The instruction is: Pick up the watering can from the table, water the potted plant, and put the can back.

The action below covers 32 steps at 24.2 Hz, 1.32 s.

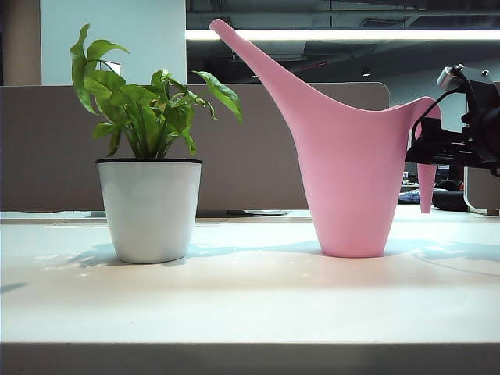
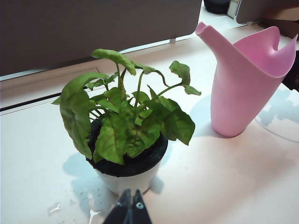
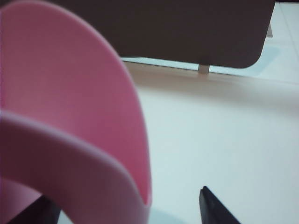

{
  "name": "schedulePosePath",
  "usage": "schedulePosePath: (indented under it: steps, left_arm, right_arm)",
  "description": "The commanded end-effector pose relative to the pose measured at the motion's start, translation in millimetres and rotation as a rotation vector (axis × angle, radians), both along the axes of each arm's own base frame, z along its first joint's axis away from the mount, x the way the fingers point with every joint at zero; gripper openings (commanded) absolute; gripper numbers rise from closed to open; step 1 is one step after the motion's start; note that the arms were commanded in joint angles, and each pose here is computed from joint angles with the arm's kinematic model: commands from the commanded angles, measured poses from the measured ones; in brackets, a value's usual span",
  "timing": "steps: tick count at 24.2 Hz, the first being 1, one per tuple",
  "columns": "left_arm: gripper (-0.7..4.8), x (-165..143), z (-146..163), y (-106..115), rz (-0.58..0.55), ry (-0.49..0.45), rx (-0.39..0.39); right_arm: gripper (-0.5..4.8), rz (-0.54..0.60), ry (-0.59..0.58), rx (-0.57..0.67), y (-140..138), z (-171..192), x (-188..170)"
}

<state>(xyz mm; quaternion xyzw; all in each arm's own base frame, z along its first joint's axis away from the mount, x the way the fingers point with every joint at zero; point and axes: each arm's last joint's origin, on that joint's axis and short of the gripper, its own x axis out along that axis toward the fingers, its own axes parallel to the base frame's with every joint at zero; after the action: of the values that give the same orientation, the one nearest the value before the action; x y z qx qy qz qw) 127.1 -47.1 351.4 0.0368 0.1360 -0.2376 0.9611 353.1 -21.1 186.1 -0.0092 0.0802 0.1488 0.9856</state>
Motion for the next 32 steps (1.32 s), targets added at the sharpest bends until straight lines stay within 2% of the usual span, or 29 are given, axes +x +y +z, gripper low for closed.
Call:
schedulePosePath:
  steps: [1,2,5,7,15,17,18,20,23,25,29,32]
  left_arm:
    - [-0.06,-1,3,0,-0.001,-0.015,-0.005]
    - [-0.06,-1,3,0,-0.001,-0.013,-0.004]
    - [-0.06,-1,2,0,-0.001,-0.008,-0.003]
    - [-0.06,-1,2,0,-0.001,-0.002,-0.001]
    - [-0.06,-1,0,0,-0.001,0.018,0.006]
    - [-0.06,-1,0,0,-0.001,0.017,0.006]
    - [-0.06,-1,0,0,-0.001,0.018,0.006]
    - [-0.06,-1,0,0,-0.001,0.017,0.006]
    - [-0.06,-1,0,0,-0.001,0.018,0.006]
    - [-0.06,-1,0,0,-0.001,0.019,0.006]
    - [-0.06,-1,0,0,-0.001,0.019,0.006]
    - [-0.06,-1,0,0,-0.001,0.019,0.006]
  right_arm:
    - [3.97,-0.002,-0.042,-0.005,-1,5,2]
    - [3.96,-0.003,-0.042,-0.005,-1,5,2]
    - [3.20,-0.002,-0.078,-0.009,-1,5,4]
    - [3.21,0.001,-0.112,-0.011,-1,1,9]
    - [3.15,0.020,-0.114,-0.007,-2,-4,18]
    - [2.57,0.019,-0.117,0.002,-2,-3,18]
    - [2.03,0.020,-0.115,0.002,-1,-4,18]
    - [1.34,0.042,-0.109,0.005,-1,-4,18]
    - [1.28,0.041,-0.109,0.005,-1,-4,18]
    - [0.90,0.041,-0.110,0.006,-1,-4,18]
    - [0.49,0.041,-0.113,0.007,-1,-4,18]
    - [0.49,0.038,-0.115,0.033,-1,-3,18]
